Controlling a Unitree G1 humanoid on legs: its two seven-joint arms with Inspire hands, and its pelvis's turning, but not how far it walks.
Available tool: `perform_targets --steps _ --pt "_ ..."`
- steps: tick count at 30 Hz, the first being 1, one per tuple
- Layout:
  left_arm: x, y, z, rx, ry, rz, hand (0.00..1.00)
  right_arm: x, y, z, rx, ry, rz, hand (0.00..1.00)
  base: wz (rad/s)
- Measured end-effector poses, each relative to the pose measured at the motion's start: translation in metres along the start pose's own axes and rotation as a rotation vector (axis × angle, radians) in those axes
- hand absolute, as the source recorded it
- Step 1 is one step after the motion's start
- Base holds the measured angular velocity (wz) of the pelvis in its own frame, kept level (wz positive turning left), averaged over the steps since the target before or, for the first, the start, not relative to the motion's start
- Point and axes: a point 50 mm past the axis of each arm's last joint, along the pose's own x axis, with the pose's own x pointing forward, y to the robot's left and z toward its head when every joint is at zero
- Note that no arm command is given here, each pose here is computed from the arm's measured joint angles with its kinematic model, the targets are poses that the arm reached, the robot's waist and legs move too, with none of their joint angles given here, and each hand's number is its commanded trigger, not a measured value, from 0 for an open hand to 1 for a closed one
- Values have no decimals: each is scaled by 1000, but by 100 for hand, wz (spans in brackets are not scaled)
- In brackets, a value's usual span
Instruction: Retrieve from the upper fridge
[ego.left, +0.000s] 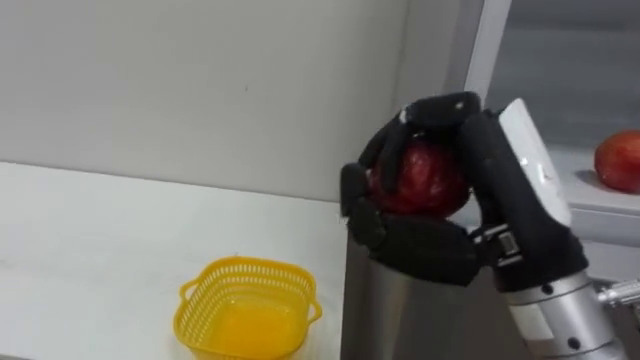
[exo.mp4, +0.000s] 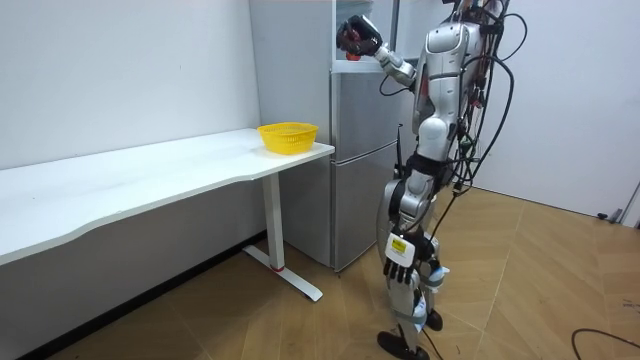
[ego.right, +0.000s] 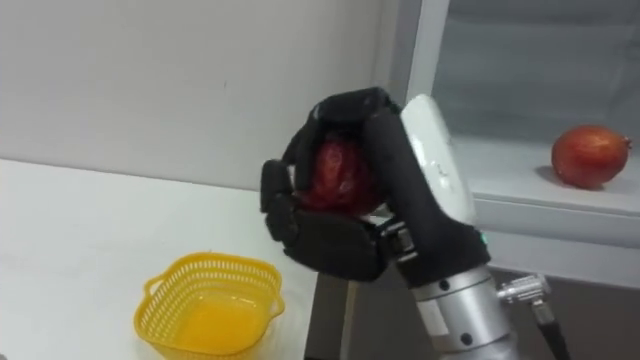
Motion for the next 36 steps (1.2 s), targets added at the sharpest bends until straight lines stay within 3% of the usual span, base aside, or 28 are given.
perform_targets --steps 14,36 --pt "-7 25 -4 -2 15 40 0 19 8 -39 -161 97 153 100 13" --pt "-19 60 -4 11 15 136 0 -7 28 -113 -363 385 426 100 12"
